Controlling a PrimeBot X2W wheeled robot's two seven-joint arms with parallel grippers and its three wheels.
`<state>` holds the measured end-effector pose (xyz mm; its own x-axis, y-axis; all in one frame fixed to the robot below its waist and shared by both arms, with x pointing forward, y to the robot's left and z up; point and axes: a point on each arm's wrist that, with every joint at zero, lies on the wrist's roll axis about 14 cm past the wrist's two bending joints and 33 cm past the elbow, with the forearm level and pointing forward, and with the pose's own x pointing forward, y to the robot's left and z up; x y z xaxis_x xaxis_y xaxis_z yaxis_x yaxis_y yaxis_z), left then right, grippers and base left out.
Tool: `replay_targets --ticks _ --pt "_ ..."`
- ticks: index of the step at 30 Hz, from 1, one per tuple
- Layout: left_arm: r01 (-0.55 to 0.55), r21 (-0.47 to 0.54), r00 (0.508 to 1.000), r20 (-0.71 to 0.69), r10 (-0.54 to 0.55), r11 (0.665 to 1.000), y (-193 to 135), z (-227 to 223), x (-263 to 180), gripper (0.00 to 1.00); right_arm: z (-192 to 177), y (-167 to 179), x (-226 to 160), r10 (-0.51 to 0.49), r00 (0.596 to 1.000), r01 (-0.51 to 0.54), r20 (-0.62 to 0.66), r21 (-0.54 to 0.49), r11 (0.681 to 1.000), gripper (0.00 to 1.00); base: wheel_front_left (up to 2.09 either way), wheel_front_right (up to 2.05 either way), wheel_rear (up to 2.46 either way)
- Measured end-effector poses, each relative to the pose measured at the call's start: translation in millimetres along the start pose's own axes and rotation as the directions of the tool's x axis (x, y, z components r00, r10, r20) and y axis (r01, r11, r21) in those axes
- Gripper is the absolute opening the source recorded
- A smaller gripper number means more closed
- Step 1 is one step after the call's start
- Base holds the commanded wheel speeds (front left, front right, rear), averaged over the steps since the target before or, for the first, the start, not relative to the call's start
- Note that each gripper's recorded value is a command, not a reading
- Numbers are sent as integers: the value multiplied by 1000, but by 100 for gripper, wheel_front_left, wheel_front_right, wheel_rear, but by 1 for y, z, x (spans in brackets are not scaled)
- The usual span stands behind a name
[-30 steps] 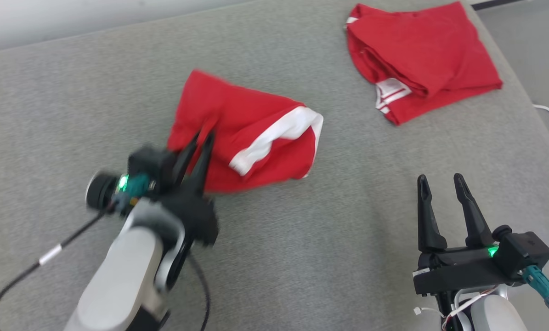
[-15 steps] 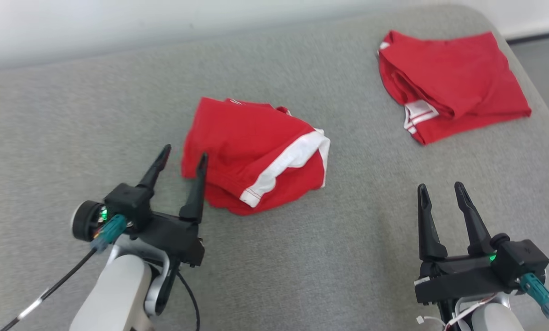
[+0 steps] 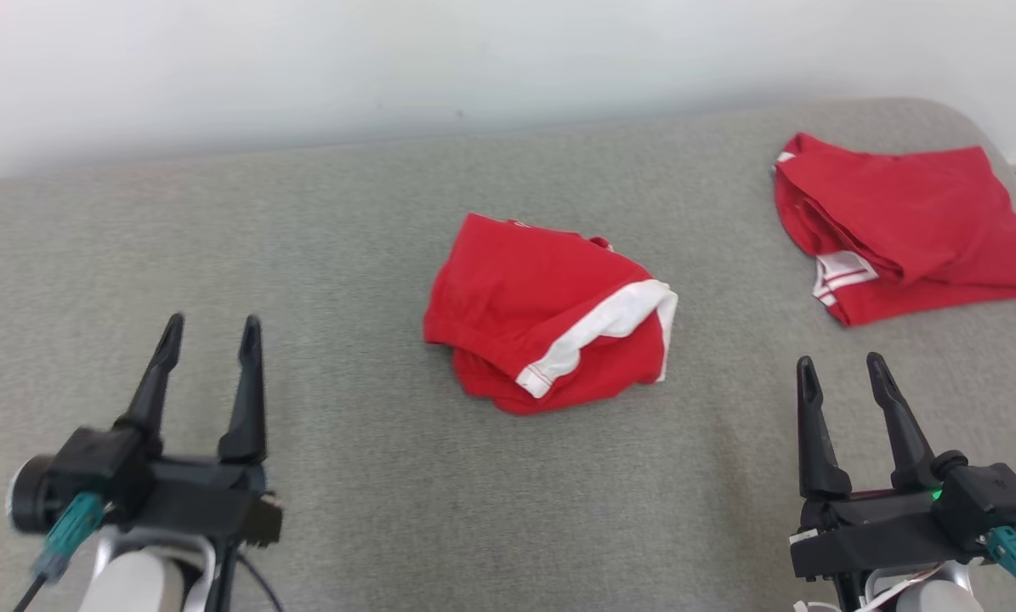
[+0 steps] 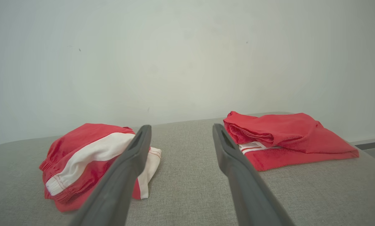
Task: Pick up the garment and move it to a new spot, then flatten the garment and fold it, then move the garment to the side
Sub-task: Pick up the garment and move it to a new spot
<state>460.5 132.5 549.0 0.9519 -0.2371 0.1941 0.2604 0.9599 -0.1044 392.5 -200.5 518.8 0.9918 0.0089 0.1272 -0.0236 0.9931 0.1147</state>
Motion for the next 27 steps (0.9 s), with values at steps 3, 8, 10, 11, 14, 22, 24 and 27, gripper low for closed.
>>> replay_targets --ticks 3,8,10,11,14,22,24,27 --pt "-48 21 999 14 47 999 17 9 -16 100 3 6 1 19 1000 -19 11 3 1000 100 0 0 0" --pt "-119 24 993 13 119 993 34 12 -44 100 5 15 -1 43 999 -43 17 10 999 100 0 0 0" --pt "-138 21 990 6 137 990 36 11 -54 100 5 18 -2 50 999 -50 16 12 999 100 0 0 0" --pt "-144 16 990 0 144 989 36 9 -58 100 6 19 -3 52 998 -53 17 13 999 100 0 0 0" --pt "-159 8 987 -31 159 987 35 0 -72 100 4 21 -7 58 998 -58 12 16 998 100 0 0 0" --pt "-191 -8 980 -65 190 982 38 -10 -92 100 0 19 -16 50 999 -50 -3 26 998 100 0 0 0" --pt "-194 -8 979 -67 193 981 39 -10 -96 100 -2 19 -19 48 999 -48 -10 26 998 100 0 0 0" --pt "-190 -4 980 -68 189 982 39 -10 -98 100 -2 18 -21 46 999 -45 -13 28 999 100 0 0 0"
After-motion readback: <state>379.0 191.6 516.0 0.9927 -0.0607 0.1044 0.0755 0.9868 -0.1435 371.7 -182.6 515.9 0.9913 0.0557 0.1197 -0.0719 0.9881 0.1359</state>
